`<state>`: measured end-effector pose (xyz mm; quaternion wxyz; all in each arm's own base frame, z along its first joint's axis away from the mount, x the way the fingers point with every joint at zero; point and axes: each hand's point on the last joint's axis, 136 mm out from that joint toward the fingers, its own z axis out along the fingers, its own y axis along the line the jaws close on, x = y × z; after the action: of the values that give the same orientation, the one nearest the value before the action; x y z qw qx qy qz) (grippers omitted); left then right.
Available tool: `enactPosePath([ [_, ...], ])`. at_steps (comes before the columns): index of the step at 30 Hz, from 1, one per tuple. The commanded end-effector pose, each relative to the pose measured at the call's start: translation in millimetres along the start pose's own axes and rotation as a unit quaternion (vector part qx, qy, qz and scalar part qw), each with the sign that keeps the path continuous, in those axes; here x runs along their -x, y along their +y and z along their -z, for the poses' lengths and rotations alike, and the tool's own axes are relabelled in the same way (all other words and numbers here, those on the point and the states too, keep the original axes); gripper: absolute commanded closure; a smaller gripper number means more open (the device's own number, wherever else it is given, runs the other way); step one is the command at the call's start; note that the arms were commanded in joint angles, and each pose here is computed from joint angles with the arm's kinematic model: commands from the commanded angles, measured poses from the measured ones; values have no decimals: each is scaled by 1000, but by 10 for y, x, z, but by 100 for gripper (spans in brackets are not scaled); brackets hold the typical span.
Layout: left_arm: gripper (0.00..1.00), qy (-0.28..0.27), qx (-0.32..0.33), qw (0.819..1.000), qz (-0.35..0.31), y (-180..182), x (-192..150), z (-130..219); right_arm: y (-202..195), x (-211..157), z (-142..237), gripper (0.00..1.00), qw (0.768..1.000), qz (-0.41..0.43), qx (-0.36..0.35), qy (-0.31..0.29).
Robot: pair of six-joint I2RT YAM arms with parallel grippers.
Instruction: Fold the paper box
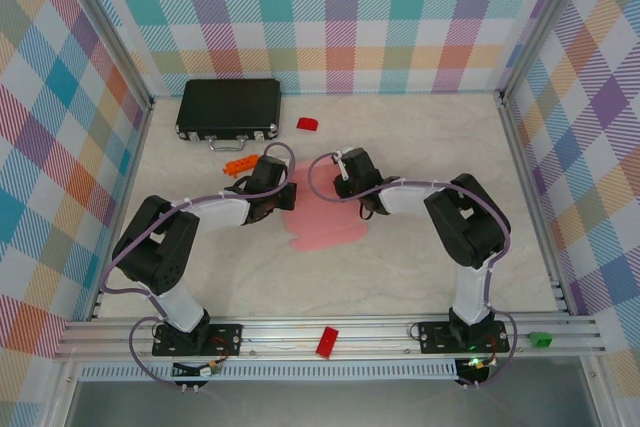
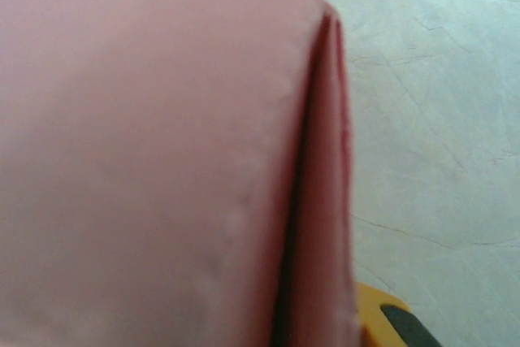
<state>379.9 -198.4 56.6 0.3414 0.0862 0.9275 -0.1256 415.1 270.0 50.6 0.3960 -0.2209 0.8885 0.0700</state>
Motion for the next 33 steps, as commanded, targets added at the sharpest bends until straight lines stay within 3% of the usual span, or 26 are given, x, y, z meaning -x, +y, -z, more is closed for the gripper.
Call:
enactPosePath([
  [1,98,14,-17,1000,-5,-123,-13,31,-111,11,-39,89,999,-5,-50,1],
  [24,98,15,-26,999,-11,-195,4,14,-220,-17,-46,94,974,-125,-186,19],
  [33,98,17,-26,999,-13,-206,-7,1,-285,-3,-65,94,967,-127,-218,17],
])
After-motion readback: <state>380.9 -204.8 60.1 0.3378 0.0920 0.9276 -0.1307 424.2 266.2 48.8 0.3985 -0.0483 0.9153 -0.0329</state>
